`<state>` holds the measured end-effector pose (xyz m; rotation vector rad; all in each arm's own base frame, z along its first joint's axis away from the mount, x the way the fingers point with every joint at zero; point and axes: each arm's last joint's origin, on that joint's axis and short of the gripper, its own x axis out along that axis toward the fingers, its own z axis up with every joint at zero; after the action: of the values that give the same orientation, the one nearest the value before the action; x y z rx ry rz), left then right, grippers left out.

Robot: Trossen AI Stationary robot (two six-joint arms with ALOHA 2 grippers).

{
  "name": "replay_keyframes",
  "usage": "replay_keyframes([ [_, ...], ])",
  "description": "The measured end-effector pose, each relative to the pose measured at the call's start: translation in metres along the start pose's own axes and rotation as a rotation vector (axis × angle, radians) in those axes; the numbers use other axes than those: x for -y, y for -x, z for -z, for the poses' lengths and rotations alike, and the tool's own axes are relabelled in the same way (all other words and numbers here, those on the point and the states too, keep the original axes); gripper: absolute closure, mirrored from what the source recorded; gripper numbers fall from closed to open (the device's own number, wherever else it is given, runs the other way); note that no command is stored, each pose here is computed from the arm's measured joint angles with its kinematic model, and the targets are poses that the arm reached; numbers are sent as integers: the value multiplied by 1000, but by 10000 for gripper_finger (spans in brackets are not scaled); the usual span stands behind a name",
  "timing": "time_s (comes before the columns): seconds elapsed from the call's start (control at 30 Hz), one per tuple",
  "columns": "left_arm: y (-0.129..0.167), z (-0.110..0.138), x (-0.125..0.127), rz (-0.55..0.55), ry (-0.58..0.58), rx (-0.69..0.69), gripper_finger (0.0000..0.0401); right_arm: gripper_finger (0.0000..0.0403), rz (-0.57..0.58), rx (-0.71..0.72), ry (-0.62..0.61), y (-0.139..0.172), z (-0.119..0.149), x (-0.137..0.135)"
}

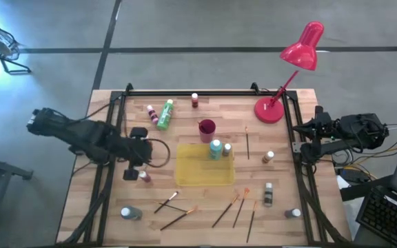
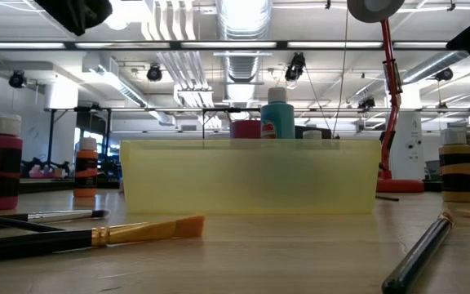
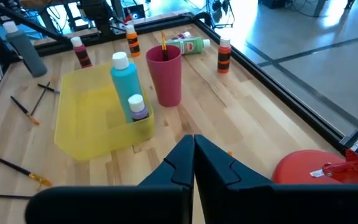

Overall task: Pick & Place Paint Supplies
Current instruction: Put the gold paint brush into the pink cup

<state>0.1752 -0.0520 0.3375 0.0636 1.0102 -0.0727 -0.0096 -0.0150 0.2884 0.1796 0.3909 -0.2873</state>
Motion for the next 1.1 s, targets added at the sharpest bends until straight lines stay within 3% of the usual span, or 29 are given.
replay_keyframes([
  [0.2, 0, -9, 18, -52, 47, -94, 345, 394, 0, 0, 0, 0, 0, 0],
  [0.43, -21, -16, 29, -78, 67, -178, 280, 394, 0, 0, -2, 0, 0, 0],
  [0.6, -40, -20, 38, 16, 49, -278, 245, 394, 0, 0, -2, 0, 0, 0],
  [0.7, -52, -21, 44, 77, 58, -344, 241, 394, 0, 0, -2, 0, 0, 0],
  [1.1, -96, -21, 70, 55, 13, -481, 243, 394, 0, 0, 0, 0, 0, 0],
])
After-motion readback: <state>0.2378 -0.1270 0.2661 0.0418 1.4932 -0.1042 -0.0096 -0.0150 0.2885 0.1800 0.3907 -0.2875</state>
